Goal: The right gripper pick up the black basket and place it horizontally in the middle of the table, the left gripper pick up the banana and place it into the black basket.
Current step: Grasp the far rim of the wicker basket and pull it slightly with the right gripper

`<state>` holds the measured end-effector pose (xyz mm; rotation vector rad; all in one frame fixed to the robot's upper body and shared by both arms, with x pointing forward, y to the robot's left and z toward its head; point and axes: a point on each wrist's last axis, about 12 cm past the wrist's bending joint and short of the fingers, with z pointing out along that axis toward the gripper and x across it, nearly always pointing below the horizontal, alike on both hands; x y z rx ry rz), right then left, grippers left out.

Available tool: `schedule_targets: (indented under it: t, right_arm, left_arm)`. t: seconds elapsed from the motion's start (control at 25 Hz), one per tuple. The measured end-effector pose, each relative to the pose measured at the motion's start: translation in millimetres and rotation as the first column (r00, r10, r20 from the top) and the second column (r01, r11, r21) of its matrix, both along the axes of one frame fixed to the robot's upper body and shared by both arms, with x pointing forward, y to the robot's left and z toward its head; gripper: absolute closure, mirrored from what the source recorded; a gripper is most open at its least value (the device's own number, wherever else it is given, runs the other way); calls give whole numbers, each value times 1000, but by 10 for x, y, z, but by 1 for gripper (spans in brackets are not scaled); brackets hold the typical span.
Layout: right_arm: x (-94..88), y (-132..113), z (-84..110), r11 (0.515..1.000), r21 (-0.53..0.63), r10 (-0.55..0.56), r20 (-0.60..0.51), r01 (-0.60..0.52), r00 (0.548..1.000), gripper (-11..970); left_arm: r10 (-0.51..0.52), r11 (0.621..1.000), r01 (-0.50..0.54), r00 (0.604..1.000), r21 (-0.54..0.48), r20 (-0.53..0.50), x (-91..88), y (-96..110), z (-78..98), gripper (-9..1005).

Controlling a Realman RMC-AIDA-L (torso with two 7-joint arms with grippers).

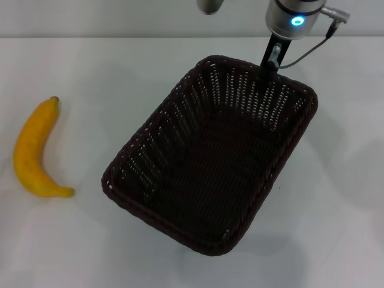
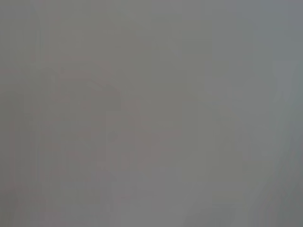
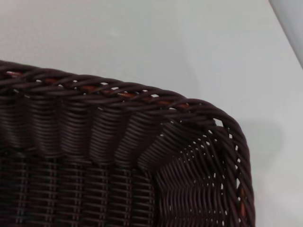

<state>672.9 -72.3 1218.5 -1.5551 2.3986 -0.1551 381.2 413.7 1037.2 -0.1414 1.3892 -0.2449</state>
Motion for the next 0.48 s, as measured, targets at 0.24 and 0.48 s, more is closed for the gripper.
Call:
schedule_targets:
  t: [0.24,0.48]
  right_arm:
    - [-43,19,-106,1000,-5,6,-14,-6,1000,657]
    - [-59,9,-134,1000,-14,5,-28,-6,1000,663]
  left_arm:
    - [-2,1000,2,1000,0,5,24,-4,7,135]
    - [-15,1000,15,1000,2,16,97,-33,20,135]
